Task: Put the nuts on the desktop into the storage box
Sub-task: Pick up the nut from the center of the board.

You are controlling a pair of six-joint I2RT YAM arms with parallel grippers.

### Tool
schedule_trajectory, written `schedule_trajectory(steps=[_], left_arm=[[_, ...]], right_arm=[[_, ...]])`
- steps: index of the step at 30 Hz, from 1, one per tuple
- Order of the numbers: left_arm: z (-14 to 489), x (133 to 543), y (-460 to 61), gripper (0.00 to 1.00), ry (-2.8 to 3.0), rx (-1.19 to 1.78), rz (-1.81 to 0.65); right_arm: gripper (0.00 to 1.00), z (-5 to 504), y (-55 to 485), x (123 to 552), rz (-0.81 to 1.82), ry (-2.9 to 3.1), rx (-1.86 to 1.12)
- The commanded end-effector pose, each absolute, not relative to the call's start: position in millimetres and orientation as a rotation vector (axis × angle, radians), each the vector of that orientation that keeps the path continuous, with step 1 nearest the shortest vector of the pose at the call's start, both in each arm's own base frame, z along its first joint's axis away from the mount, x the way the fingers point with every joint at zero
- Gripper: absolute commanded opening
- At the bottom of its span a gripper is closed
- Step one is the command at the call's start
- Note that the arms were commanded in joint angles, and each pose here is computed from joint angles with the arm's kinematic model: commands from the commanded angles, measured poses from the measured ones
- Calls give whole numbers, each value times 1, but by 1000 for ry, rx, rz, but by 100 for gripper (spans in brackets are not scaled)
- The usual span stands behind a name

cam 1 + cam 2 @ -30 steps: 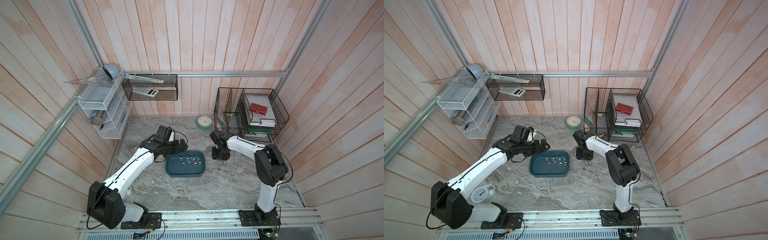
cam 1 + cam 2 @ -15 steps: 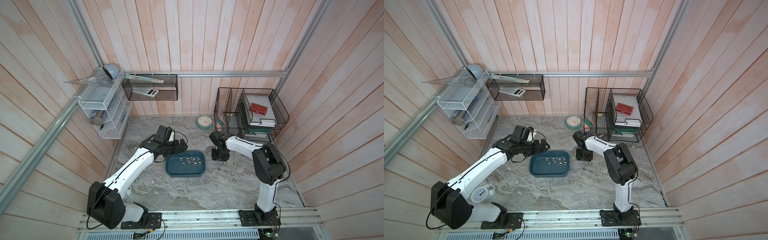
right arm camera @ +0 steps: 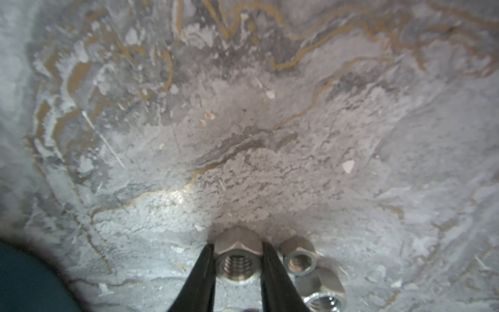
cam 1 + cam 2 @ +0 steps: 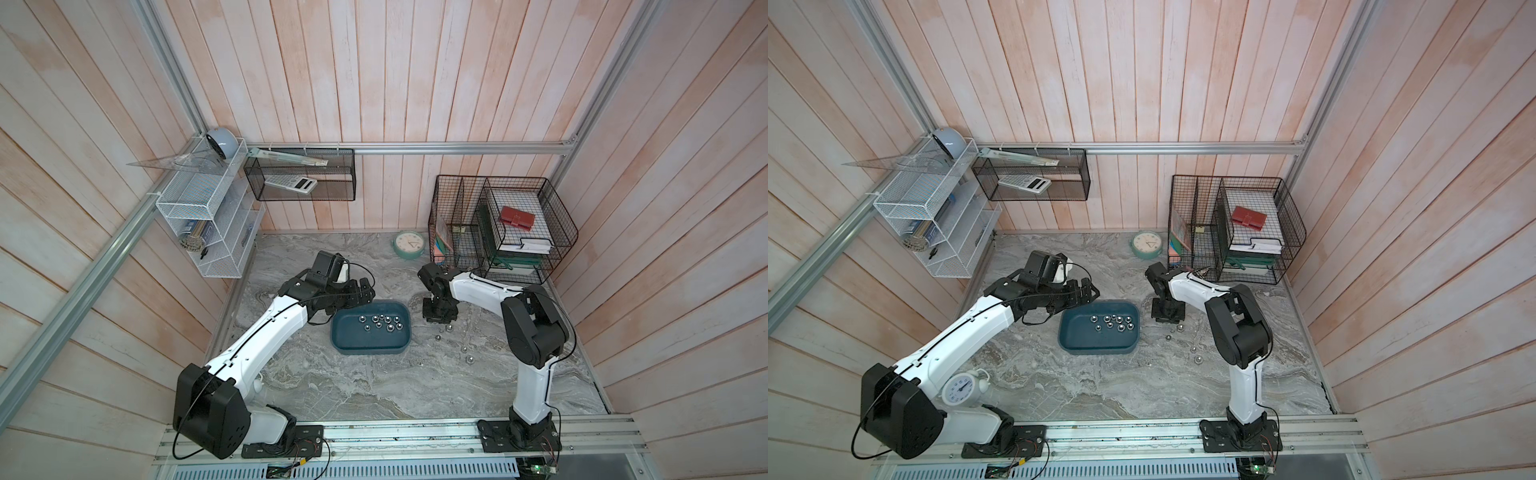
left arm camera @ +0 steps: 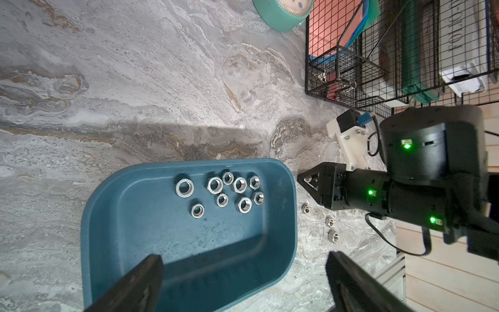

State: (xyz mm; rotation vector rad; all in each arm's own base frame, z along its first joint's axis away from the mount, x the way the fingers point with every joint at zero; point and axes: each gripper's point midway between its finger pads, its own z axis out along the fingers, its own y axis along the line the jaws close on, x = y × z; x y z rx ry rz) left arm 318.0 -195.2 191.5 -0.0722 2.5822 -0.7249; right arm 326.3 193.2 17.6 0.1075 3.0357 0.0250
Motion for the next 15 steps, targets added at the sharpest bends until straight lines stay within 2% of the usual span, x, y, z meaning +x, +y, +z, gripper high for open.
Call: schedule_trajectory(steps=[1,9,15], left_arm=[[196,314,-193,100,2566,-64,-723],[196,309,-186,100,2560,-103,-703],[196,300,-168,100,2545,-178,-649]], right_arm=[[25,19,190,328,0,3034,104],[24,57,199,329,-20,2963,16],[25,100,229,336,-19,2873,-137]])
